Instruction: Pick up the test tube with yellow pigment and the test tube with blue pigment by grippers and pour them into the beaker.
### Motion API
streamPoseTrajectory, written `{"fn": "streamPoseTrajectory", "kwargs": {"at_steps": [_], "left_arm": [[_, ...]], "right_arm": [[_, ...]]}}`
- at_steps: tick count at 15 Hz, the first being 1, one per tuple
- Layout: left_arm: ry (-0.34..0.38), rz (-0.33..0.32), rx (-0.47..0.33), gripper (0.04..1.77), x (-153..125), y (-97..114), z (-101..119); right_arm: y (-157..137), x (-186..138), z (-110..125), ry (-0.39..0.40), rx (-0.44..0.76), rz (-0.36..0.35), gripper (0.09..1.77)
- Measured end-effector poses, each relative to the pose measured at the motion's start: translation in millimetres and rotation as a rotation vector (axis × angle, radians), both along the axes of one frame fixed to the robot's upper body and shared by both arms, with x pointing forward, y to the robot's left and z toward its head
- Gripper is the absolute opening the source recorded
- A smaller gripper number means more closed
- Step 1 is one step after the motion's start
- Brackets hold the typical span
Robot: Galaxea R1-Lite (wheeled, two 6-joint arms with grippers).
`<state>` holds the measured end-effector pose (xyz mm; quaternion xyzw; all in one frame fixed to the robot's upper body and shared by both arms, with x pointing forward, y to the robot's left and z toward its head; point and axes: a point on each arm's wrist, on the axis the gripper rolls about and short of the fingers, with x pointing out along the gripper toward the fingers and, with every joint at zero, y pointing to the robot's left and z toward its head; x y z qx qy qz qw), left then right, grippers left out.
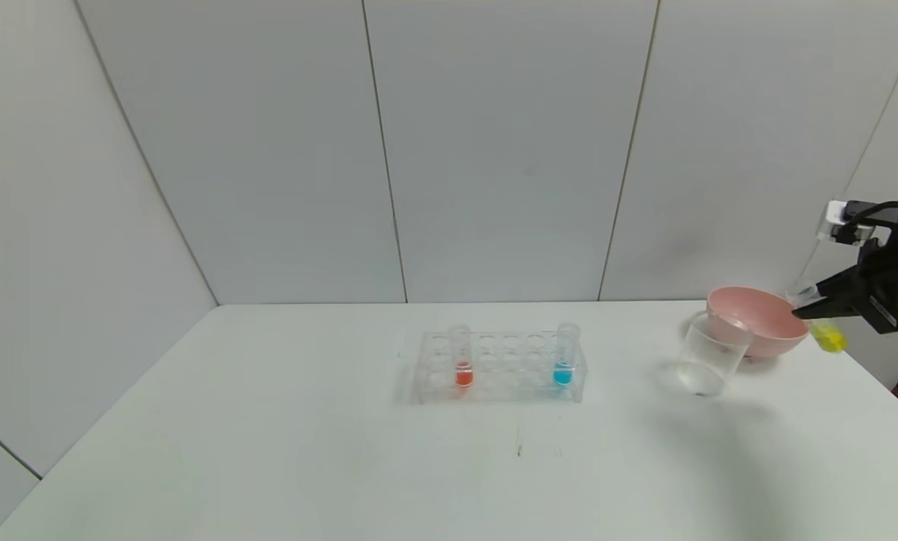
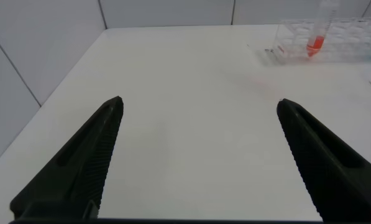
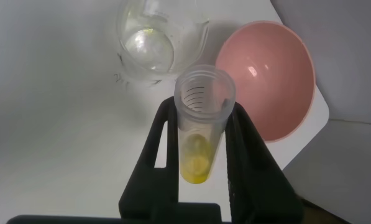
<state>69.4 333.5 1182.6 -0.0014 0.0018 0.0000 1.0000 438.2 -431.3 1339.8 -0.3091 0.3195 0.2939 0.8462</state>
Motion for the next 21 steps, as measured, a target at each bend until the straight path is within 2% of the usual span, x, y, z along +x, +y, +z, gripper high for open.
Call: {"fn": "streamPoseTrajectory", "kwargs": {"at_steps": [5, 8, 11, 17, 21], "left_arm": [[0.0, 0.0, 0.0, 1.76, 0.0, 0.0, 0.0], [0.0, -0.001, 0.0, 1.76, 0.0, 0.0, 0.0], [0.0, 0.0, 0.0, 1.76, 0.0, 0.0, 0.0], [0.0, 0.0, 0.0, 1.76, 0.0, 0.0, 0.0], [0.0, 0.0, 0.0, 1.76, 0.0, 0.0, 0.0]], "right_arm": [[12.0, 21.9, 0.8, -0.016, -0.056, 0.026, 0.5], [18.8, 28.1, 5.5, 0.034, -0.112, 0.006, 0.5], [26.0, 37.0, 1.1, 0.046, -0.183, -0.004, 0.5], [36.2, 40.6, -3.0, 0.068, -0.272, 0.014, 0.5], [48.4, 35.7, -2.6, 0.119, -0.333, 0.023, 0.5]]}}
